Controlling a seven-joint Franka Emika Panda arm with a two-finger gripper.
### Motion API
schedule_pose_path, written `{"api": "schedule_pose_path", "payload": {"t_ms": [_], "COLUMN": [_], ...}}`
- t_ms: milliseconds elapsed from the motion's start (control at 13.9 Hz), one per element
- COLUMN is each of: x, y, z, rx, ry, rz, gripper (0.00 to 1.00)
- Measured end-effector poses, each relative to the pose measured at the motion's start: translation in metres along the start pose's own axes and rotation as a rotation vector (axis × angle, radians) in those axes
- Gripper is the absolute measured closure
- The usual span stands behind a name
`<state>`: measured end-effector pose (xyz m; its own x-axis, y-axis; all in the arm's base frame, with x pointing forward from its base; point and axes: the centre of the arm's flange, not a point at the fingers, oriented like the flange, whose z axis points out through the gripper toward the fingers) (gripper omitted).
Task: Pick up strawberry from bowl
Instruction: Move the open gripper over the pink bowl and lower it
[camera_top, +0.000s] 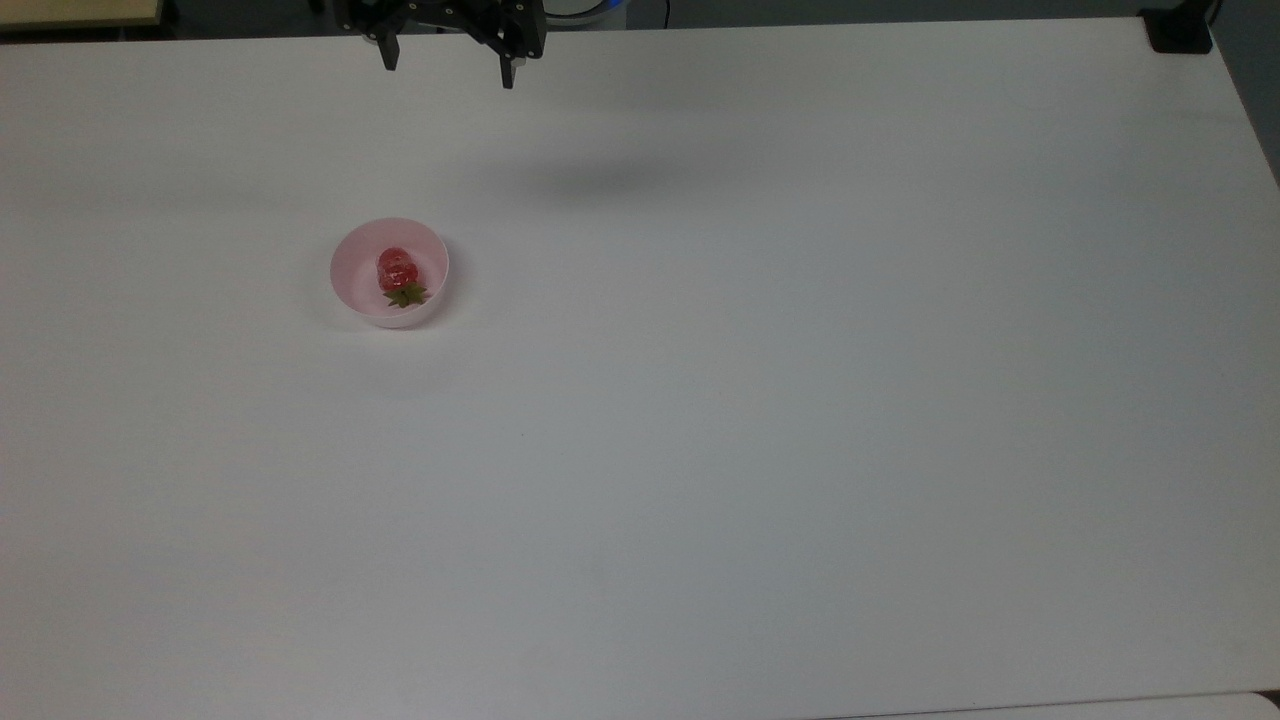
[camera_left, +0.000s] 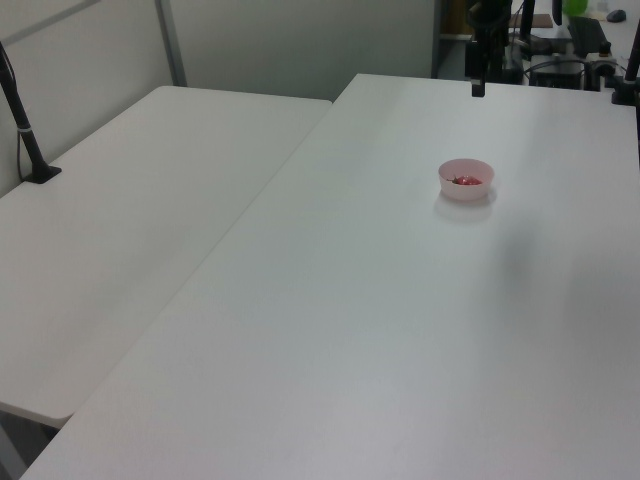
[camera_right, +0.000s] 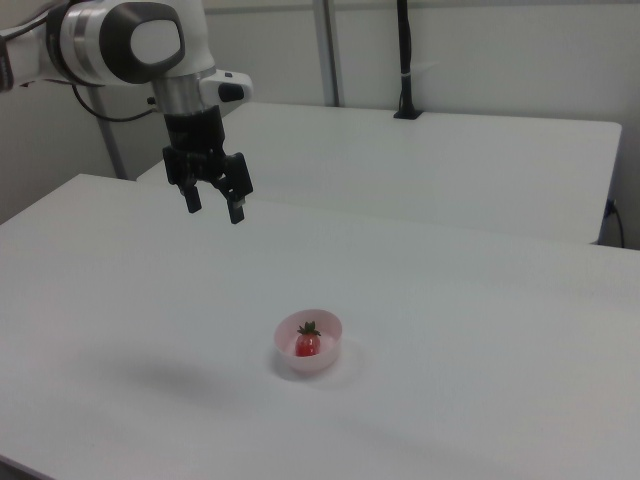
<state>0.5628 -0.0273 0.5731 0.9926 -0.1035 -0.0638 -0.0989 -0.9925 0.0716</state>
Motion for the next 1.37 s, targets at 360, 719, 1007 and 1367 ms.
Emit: {"api": "schedule_pose_path", "payload": {"t_ms": [360,719,1007,1367], "x": [0.000,0.000,0.011,0.053], "y": [0.000,0.000,0.030,0.078], "z": [0.000,0.001,0.006,0.084], "rx": [0.000,0.000,-0.001,-0.029], "ry": [0.000,-0.001,0.031,0.009], "rz": [-0.016,-0.028,-0.137,-0.190], "gripper": [0.00,0.00,0.00,0.00]}}
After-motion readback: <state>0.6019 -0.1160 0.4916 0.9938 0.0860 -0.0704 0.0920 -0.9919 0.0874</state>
